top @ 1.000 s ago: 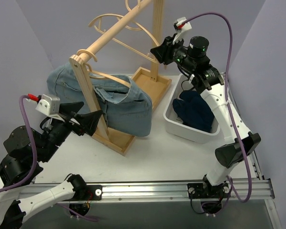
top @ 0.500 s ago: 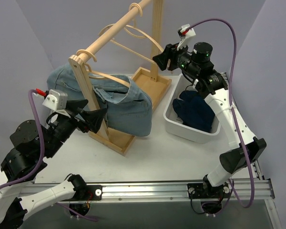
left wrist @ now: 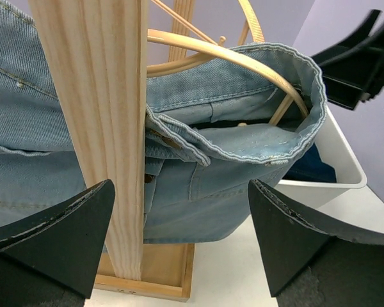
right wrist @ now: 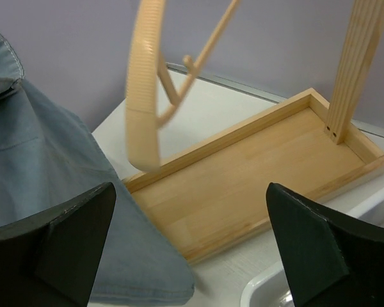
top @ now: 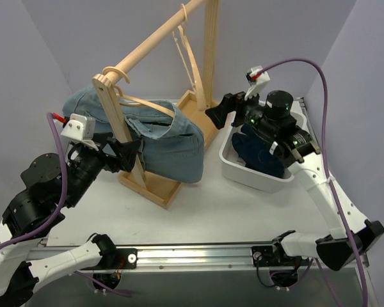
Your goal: Remove the skirt from the hanger
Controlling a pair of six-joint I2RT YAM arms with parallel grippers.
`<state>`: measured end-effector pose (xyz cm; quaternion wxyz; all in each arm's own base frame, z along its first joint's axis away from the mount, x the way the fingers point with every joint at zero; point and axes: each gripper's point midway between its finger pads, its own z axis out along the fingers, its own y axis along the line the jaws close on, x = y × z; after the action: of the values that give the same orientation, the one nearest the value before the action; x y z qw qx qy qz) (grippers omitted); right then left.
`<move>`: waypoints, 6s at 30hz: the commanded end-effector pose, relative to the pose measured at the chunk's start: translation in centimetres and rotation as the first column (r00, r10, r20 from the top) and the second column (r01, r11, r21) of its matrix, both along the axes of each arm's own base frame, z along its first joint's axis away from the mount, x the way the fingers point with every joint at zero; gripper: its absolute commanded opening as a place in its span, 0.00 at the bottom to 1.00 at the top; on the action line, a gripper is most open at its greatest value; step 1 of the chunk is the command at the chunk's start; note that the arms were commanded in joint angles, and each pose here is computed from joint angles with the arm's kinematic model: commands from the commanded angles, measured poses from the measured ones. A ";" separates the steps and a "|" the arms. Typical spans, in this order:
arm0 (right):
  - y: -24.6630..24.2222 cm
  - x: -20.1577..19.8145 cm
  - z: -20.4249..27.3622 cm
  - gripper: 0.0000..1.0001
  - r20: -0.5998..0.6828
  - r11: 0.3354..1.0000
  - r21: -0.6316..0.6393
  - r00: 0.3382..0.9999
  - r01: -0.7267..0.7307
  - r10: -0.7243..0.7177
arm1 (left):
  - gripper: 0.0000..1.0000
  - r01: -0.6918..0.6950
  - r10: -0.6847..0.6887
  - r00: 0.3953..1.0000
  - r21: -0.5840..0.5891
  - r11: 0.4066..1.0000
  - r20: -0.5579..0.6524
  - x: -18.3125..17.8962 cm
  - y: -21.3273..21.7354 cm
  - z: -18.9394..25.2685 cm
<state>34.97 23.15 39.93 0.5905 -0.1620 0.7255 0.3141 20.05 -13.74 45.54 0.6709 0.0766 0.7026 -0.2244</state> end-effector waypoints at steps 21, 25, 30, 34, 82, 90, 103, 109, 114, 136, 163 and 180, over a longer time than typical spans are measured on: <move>0.3 -6.0 1.5 0.91 -0.039 0.989 -0.047 0.990 -0.140 0.138 | 0.94 0.029 -0.029 1.000 -0.027 0.999 -0.007 -0.8 0.1 0.2; 2.8 -7.5 2.2 0.91 -0.030 0.972 -0.031 0.972 -0.233 0.232 | 0.94 0.021 -0.021 1.000 -0.029 0.999 -0.004 -0.7 0.1 0.5; 5.8 -8.8 2.7 0.89 -0.018 0.950 -0.080 0.954 -0.301 0.301 | 0.94 0.019 -0.018 1.000 -0.051 0.998 0.016 -1.0 0.6 1.4; 7.5 -10.4 4.3 0.89 0.038 0.928 -0.079 0.929 -0.364 0.368 | 0.94 0.014 -0.013 1.000 -0.048 0.999 0.015 -1.1 0.9 1.5; 12.5 -4.7 12.3 0.00 0.304 0.962 -0.047 0.914 -0.268 0.269 | 0.96 0.188 -0.186 0.981 0.035 0.982 -0.048 -1.3 -3.4 -1.5; 12.7 -4.9 15.3 0.00 0.338 0.960 -0.001 0.904 -0.280 0.263 | 0.97 0.196 -0.194 0.979 0.022 0.980 -0.064 -1.0 -4.2 -2.0; 14.2 -2.7 15.5 0.00 0.358 0.966 0.044 0.907 -0.253 0.221 | 0.98 0.205 -0.205 0.976 0.002 0.979 -0.073 -1.5 -4.0 -2.1; 14.2 -0.6 15.0 0.00 0.343 0.973 0.050 0.919 -0.225 0.195 | 0.99 0.216 -0.215 0.974 0.000 0.976 -0.072 -1.6 -4.2 -2.0; 13.6 1.0 12.2 0.00 0.276 0.981 0.032 0.945 -0.193 0.177 | 1.00 0.240 -0.239 0.969 0.001 0.971 -0.063 -1.7 -4.6 -1.1; 3.0 -13.7 6.1 0.00 0.214 0.966 0.084 0.951 -0.244 0.222 | 0.85 0.084 -0.077 0.995 0.117 0.990 -0.063 3.4 -6.0 2.4; -1.5 -21.4 7.1 0.00 0.268 0.918 0.161 0.911 -0.363 0.314 | 0.68 0.151 -0.147 0.983 0.025 0.988 -0.105 2.8 -7.7 2.6; -2.1 -23.7 7.4 0.00 0.279 0.888 0.179 0.887 -0.424 0.367 | 0.24 0.240 -0.240 0.965 -0.018 0.971 -0.106 4.3 -11.2 2.3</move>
<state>12.93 21.78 42.06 0.5625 -0.2764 0.6324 0.4552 24.31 -23.68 46.14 0.5892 0.1434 0.7475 -0.2712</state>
